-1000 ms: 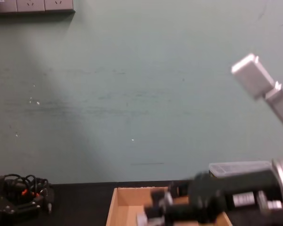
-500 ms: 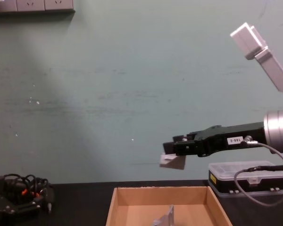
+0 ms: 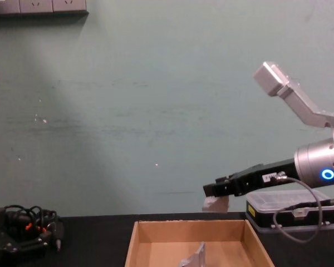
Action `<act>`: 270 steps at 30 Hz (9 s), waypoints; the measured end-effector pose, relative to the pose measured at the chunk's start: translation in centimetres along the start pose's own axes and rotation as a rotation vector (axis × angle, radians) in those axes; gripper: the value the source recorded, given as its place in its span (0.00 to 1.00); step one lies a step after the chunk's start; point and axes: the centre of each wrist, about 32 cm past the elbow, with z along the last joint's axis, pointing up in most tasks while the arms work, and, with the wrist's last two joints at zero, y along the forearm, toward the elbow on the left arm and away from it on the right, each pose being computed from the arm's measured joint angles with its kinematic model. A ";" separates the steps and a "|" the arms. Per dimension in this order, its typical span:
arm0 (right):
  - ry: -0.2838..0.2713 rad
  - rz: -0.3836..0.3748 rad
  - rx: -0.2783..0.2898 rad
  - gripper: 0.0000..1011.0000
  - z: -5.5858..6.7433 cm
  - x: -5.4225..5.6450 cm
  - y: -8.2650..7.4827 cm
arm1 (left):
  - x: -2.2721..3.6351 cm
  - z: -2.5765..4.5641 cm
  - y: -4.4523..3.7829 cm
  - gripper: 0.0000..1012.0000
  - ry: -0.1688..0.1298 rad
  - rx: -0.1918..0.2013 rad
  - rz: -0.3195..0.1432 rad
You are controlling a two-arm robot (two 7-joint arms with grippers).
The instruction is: Use one hand to pick up the angle iron from the table and place it into the box.
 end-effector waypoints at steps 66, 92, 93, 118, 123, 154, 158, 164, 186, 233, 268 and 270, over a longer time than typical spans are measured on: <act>-0.027 0.029 -0.154 0.99 -2.5 0.1 2.4 | 0.00 0.00 0.00 1.00 0.000 0.000 0.000; -0.069 0.207 0.073 0.99 -2.2 -4.1 -2.3 | 0.00 -0.01 0.00 1.00 0.000 0.000 0.000; -0.074 0.226 0.079 0.99 -2.1 -4.6 -2.4 | 0.00 -0.01 0.00 1.00 0.000 0.000 0.000; -0.170 0.664 0.079 0.99 -1.4 -12.0 -0.2 | 0.00 0.00 0.00 1.00 0.000 0.000 0.000; -0.167 0.704 0.051 0.99 -1.5 -13.4 0.9 | 0.00 -0.01 0.00 1.00 0.000 0.000 0.000; -0.176 0.647 -0.107 0.99 -3.8 -16.0 5.2 | 0.00 -0.01 0.00 1.00 0.000 0.000 0.000; -0.176 0.640 -0.116 0.99 -4.0 -16.0 5.4 | 0.00 0.00 0.00 1.00 0.000 0.000 0.000; -0.188 0.641 -0.127 0.99 -4.0 -16.1 5.8 | 0.00 0.00 0.00 1.00 0.000 0.000 0.000; -0.196 0.649 -0.130 0.76 -4.0 -16.0 5.9 | 0.00 0.00 0.00 1.00 0.000 0.000 0.000; -0.147 0.542 0.028 0.43 -0.8 -12.9 3.4 | 0.00 0.00 0.00 1.00 0.000 0.000 0.000; -0.141 0.221 -0.078 0.43 -1.7 -2.3 -3.6 | 0.00 0.00 0.00 1.00 0.000 0.000 0.000; -0.147 0.210 -0.088 0.43 -2.0 -2.2 -3.5 | 0.00 0.00 0.00 1.00 0.000 0.000 0.000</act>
